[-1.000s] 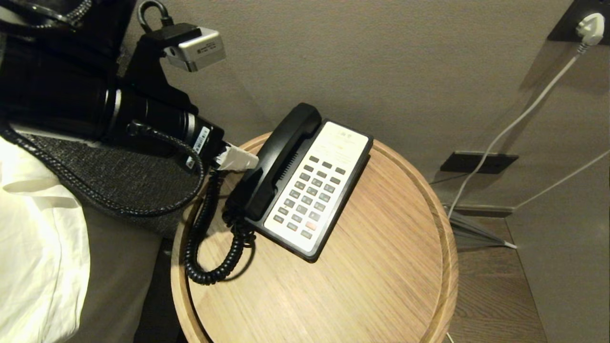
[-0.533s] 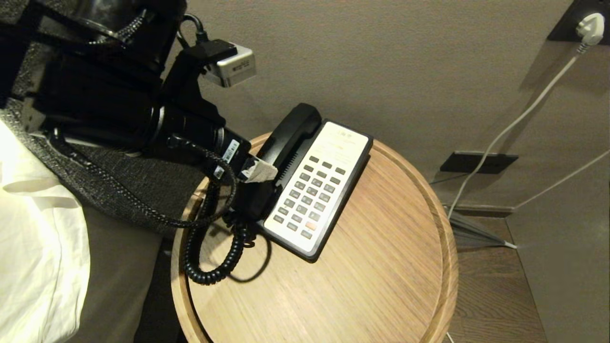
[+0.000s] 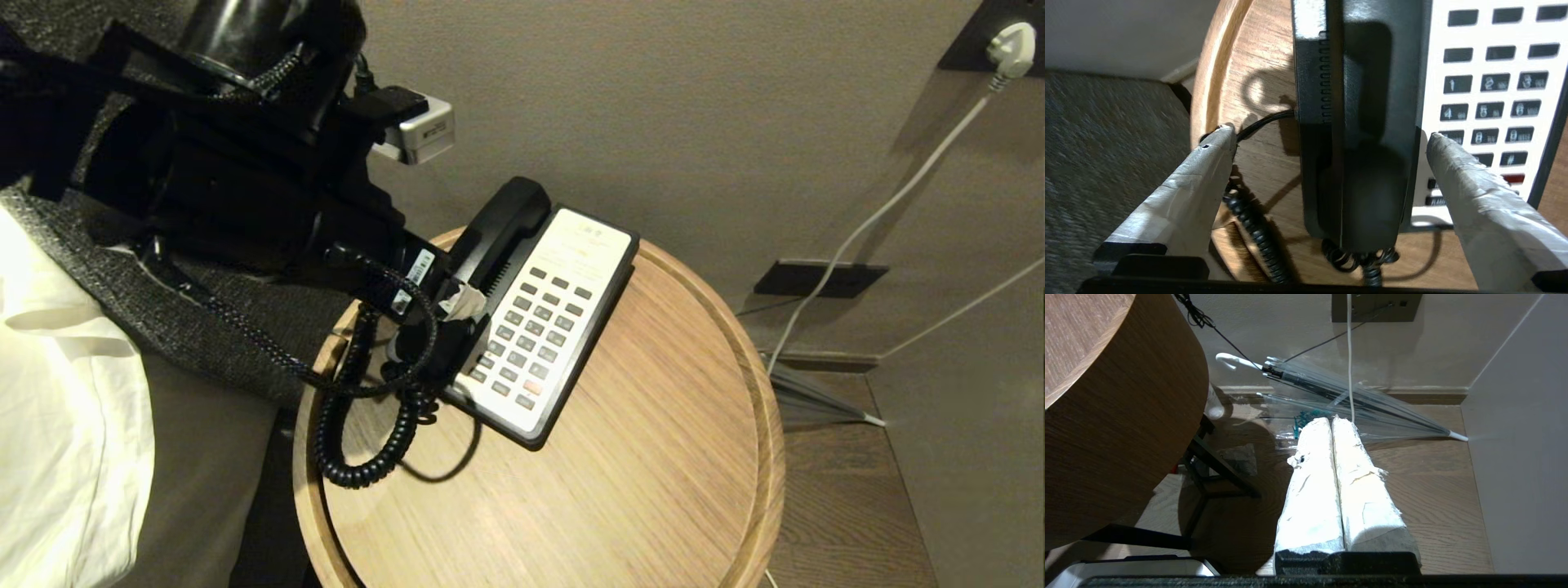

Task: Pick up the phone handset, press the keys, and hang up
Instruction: Pick up the desk phone handset

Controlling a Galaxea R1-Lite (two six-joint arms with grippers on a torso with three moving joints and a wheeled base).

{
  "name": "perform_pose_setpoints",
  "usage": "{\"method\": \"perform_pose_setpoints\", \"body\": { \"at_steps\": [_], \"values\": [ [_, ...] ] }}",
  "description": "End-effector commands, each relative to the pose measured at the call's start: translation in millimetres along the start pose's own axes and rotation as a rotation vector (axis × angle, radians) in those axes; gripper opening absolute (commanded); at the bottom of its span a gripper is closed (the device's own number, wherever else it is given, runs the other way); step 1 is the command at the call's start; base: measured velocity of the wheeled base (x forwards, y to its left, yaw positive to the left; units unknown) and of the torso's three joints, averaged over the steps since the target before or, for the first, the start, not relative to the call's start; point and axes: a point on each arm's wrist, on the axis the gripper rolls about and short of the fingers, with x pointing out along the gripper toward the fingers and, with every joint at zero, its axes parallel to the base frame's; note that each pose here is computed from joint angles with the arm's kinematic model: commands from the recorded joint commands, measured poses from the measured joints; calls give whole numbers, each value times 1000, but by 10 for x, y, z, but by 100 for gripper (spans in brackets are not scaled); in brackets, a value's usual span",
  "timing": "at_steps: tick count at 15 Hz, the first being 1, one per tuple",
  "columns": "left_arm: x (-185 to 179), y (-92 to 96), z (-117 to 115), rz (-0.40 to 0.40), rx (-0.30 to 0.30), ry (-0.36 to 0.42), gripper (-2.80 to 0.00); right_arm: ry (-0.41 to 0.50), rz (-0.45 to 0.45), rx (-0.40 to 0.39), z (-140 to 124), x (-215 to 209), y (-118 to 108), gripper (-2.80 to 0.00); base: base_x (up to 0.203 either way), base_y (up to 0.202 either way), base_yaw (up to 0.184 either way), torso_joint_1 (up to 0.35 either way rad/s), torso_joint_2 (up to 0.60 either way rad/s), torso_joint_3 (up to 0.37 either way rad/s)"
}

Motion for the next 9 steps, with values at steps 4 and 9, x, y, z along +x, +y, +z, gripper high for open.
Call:
{"method": "perform_pose_setpoints", "body": {
  "at_steps": [4, 9],
  "values": [
    [26, -20, 6, -3, -42, 4, 0, 20, 0, 1, -56, 12, -2, -280, 0, 0, 0, 0, 0, 0],
    [46, -31, 7, -5, -55, 6, 0, 19, 0, 1, -55, 12, -2, -280, 0, 0, 0, 0, 0, 0]
  ]
}}
